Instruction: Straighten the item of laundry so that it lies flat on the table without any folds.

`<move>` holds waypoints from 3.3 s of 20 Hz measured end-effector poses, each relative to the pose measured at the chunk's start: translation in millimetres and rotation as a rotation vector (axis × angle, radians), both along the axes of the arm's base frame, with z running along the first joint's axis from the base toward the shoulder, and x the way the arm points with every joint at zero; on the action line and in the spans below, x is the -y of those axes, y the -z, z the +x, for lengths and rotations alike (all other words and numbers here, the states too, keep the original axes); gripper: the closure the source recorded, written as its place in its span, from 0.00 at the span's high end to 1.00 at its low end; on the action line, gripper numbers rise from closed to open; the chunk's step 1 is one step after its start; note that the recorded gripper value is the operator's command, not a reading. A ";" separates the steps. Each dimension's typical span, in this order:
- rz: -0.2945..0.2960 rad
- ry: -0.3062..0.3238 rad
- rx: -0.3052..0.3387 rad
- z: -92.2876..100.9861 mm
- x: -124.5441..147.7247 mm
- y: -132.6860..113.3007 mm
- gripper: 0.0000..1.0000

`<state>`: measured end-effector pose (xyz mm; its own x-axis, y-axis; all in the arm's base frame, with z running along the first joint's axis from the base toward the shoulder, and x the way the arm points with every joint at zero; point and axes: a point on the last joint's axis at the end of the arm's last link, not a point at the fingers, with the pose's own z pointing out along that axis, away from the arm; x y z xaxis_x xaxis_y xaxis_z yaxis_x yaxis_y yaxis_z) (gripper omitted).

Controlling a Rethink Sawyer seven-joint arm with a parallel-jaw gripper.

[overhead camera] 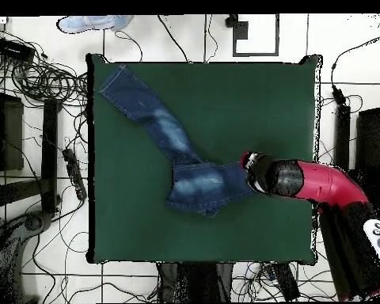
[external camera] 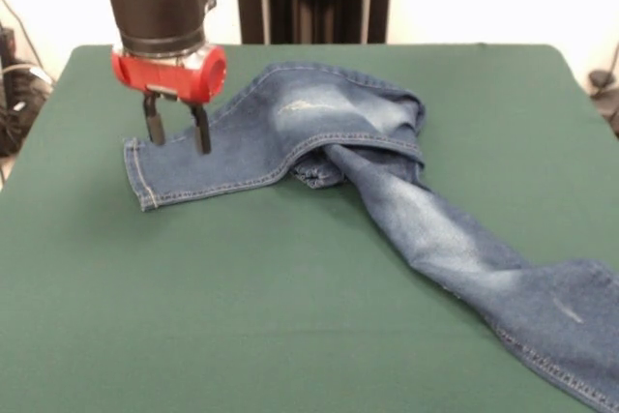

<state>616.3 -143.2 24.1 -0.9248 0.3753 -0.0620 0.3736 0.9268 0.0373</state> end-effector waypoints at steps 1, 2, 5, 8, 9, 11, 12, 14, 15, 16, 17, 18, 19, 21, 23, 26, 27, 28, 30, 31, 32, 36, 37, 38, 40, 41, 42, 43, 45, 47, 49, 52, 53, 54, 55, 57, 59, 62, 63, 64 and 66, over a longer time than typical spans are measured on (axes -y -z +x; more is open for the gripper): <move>0.001 -0.003 0.001 -1.5 0.4 5.6 1.00; 0.002 -0.007 0.003 -2.9 0.5 11.2 1.00; 0.015 -0.017 -0.002 -10.8 -1.4 40.5 1.00; 0.025 -0.023 -0.014 -16.0 -2.8 59.6 1.00; 0.029 -0.023 -0.017 -17.0 -3.1 64.8 1.00; 0.033 -0.013 -0.016 -12.5 -0.1 66.1 1.00; 0.034 -0.011 -0.020 -11.3 0.1 65.6 1.00; 0.036 -0.011 -0.028 -10.1 0.5 66.2 1.00; 0.037 -0.010 -0.035 -8.8 0.8 66.4 1.00; 0.038 -0.010 -0.040 -8.3 1.0 66.4 1.00; 0.040 -0.009 -0.052 -6.5 1.3 66.5 1.00; 0.041 -0.009 -0.058 -5.7 1.4 66.6 1.00; 0.043 -0.009 -0.064 -4.8 1.5 66.6 1.00; 0.044 -0.008 -0.074 -3.5 1.9 66.7 1.00; 0.042 -0.006 -0.080 -1.6 5.4 66.7 0.00; 0.039 0.002 -0.074 1.6 10.7 66.8 0.00; 0.041 0.003 -0.075 2.2 11.0 67.1 0.00; 0.041 0.003 -0.076 2.3 10.8 67.0 0.00; 0.042 0.003 -0.078 2.5 10.8 66.9 0.00; 0.043 0.003 -0.079 2.6 10.9 66.9 0.00; 0.044 0.003 -0.079 2.7 11.1 66.8 0.00; 0.048 0.005 -0.079 2.8 11.5 66.8 0.00; 0.048 0.003 -0.079 2.2 10.9 66.2 0.00; 0.047 0.002 -0.078 1.8 10.5 65.8 0.00; 0.043 -0.006 -0.071 0.9 8.2 64.8 0.00; 0.040 -0.014 -0.067 0.0 6.1 64.0 0.00; 0.035 -0.025 -0.061 -1.6 2.2 61.4 0.00; 0.030 -0.033 -0.057 -2.9 -0.8 58.4 0.00; 0.014 -0.057 -0.045 -6.0 -10.3 44.5 0.00; 0.009 -0.069 -0.036 -5.8 -19.4 35.1 0.00; 0.013 -0.099 -0.014 -2.0 -51.7 10.3 0.00; 0.031 -0.124 0.011 3.6 -98.5 -17.0 0.00; 0.038 -0.132 0.019 5.3 -116.1 -26.2 0.00; 0.044 -0.137 0.024 6.1 -129.3 -32.2 0.00; 0.047 -0.140 0.026 6.3 -135.8 -35.1 0.00; 0.063 -0.153 0.038 5.7 -176.8 -51.6 0.00; 0.073 -0.152 0.043 3.4 -199.7 -59.5 0.00; 0.088 -0.139 0.049 -2.4 -233.9 -68.8 0.00; 0.093 -0.131 0.051 -4.7 -244.5 -71.2 0.00; 0.100 -0.114 0.055 -8.7 -259.0 -73.5 0.00; 0.107 -0.080 0.061 -16.2 -278.4 -76.4 0.00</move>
<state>600.1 135.3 100.5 -0.9480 0.3076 -0.0821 0.2924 0.9432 0.1579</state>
